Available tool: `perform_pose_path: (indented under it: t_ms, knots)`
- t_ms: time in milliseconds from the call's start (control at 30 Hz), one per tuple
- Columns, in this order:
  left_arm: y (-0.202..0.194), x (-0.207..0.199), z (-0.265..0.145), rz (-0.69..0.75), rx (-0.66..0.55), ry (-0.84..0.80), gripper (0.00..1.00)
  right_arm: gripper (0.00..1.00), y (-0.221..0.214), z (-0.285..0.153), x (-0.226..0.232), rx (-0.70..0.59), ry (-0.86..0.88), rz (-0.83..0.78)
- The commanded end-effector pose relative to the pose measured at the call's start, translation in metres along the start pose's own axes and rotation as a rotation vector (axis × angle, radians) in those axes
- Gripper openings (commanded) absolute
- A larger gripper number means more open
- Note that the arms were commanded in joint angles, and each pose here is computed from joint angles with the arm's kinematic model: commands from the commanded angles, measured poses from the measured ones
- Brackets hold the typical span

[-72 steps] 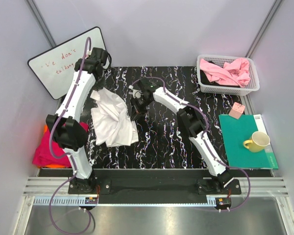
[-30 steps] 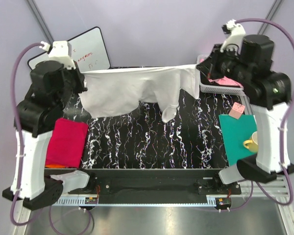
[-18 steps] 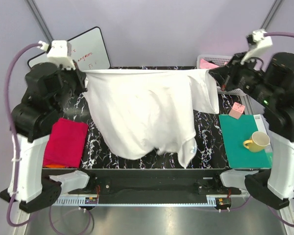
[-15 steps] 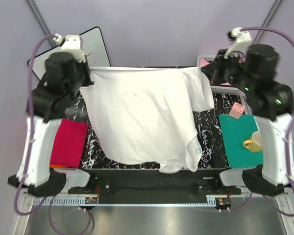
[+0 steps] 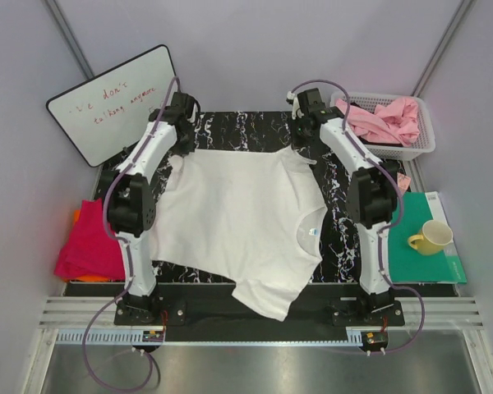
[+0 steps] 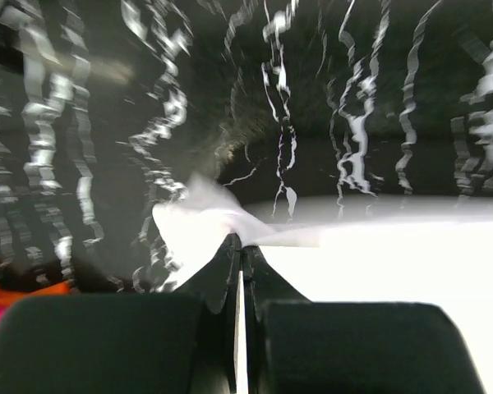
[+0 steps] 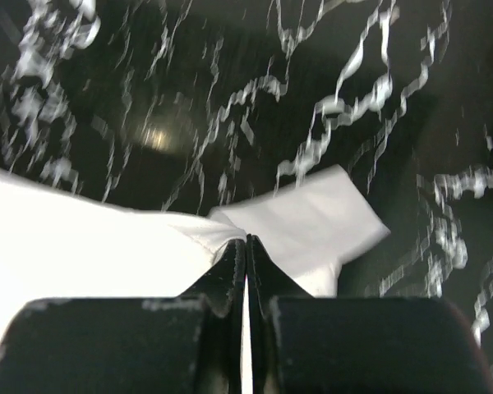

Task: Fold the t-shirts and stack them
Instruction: Flatten out the tshirt, then fold the flattened tshirt in 1/3 of the way

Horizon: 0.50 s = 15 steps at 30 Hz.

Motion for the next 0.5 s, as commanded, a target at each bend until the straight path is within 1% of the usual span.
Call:
perform_pose_path:
  t_ms: [0,33,67,133,167,200,233,267,367,467]
  knots:
    - [0.018,-0.001,0.03,-0.04,-0.004,-0.033,0.0,0.0,0.049,0.023,-0.034,-0.118,-0.092,0.002]
    - [0.019,0.001,0.034,-0.043,0.0,-0.031,0.0,0.0,0.068,0.017,-0.04,-0.17,-0.106,0.003]
    - [0.022,0.0,0.041,-0.046,0.0,-0.03,0.0,0.0,0.059,0.035,-0.043,-0.137,-0.107,0.023]
    - [0.027,0.004,0.047,-0.056,0.006,-0.025,0.0,0.0,0.067,0.037,-0.052,-0.165,-0.125,0.034]
    - [0.034,0.005,0.047,-0.076,-0.008,-0.025,0.0,0.0,0.064,0.044,-0.06,-0.163,-0.135,0.079]
    - [0.031,0.006,0.055,-0.081,0.021,-0.024,0.0,0.0,0.064,0.045,-0.068,-0.167,-0.163,0.09]
    - [0.033,0.011,0.058,-0.097,0.022,-0.022,0.0,0.0,0.071,0.042,-0.073,-0.193,-0.18,0.104]
    - [0.037,0.011,0.058,-0.109,0.017,-0.027,0.0,0.0,0.071,0.048,-0.079,-0.199,-0.188,0.123]
    - [0.043,0.021,0.059,-0.133,-0.001,0.001,0.0,0.0,0.083,0.046,-0.088,-0.249,-0.217,0.136]
    - [0.043,0.03,0.06,-0.147,0.004,0.016,0.0,0.0,0.084,0.042,-0.084,-0.252,-0.194,0.137]
Point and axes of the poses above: each gripper's point midway between its finger pads, its own z axis out along the fingers, its own x axis along the line the jaws close on, y = z × x, the point moved 3 cm from there along -z, back along the fingers, and after that the axes turned 12 degrees about -z, right-handed, at the moved point
